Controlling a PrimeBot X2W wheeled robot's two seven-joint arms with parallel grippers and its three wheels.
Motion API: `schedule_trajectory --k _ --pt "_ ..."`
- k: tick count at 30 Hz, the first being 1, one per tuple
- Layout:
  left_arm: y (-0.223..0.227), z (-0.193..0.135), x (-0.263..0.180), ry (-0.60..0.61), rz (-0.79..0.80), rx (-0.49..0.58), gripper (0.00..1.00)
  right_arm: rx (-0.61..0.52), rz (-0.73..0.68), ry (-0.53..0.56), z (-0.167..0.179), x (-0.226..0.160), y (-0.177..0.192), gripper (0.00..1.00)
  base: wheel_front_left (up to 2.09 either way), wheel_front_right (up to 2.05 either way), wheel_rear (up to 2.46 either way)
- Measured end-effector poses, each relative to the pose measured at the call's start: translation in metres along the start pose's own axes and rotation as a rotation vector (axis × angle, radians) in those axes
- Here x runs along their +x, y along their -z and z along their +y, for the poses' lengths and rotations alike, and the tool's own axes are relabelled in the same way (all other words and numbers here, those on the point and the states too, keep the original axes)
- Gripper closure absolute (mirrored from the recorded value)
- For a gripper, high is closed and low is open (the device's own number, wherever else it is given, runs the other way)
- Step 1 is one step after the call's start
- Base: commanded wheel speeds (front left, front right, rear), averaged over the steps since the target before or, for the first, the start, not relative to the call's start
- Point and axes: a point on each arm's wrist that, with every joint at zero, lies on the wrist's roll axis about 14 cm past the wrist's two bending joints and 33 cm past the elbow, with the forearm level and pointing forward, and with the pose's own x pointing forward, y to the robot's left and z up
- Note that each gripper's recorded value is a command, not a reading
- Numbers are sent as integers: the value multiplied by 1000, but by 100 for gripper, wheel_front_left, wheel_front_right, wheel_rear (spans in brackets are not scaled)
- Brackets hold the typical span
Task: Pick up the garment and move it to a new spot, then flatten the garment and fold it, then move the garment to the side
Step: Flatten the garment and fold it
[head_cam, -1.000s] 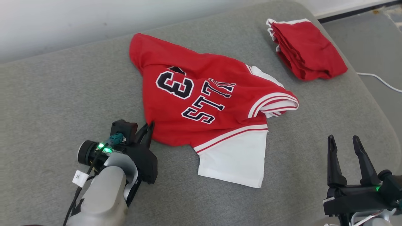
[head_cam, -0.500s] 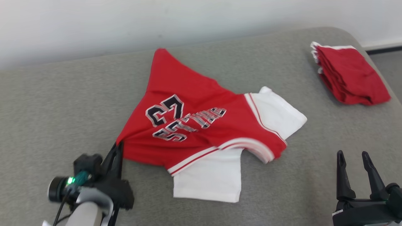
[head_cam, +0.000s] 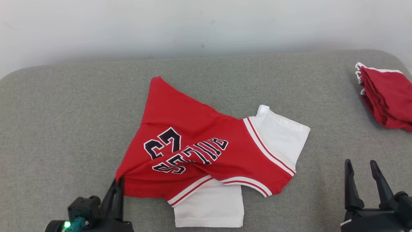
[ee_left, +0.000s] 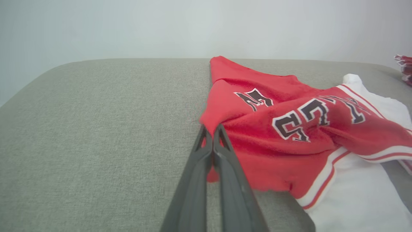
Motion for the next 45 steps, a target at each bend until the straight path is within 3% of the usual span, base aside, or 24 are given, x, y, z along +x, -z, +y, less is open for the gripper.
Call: schedule_trajectory --k 8,18,24,25,27,37,45 --pt "-4 -51 9 164 1 6 100 -2 4 20 -7 -4 0 0 0 0 0" --pt "7 -174 32 537 37 30 100 -5 26 116 -36 -19 6 0 0 0 0" --pt "39 -215 30 676 118 54 100 -8 38 150 -47 -20 9 0 0 0 0" --pt "48 -221 29 699 136 56 85 -9 45 158 -50 -21 11 0 0 0 0" --pt "51 -223 29 706 134 56 0 -9 46 161 -50 -20 11 0 0 0 0" --pt "3 -198 44 569 -34 -18 0 1 42 103 -32 -9 13 0 0 0 0" --pt "-40 -115 45 313 -177 -19 0 8 36 26 -7 1 12 0 0 0 0"
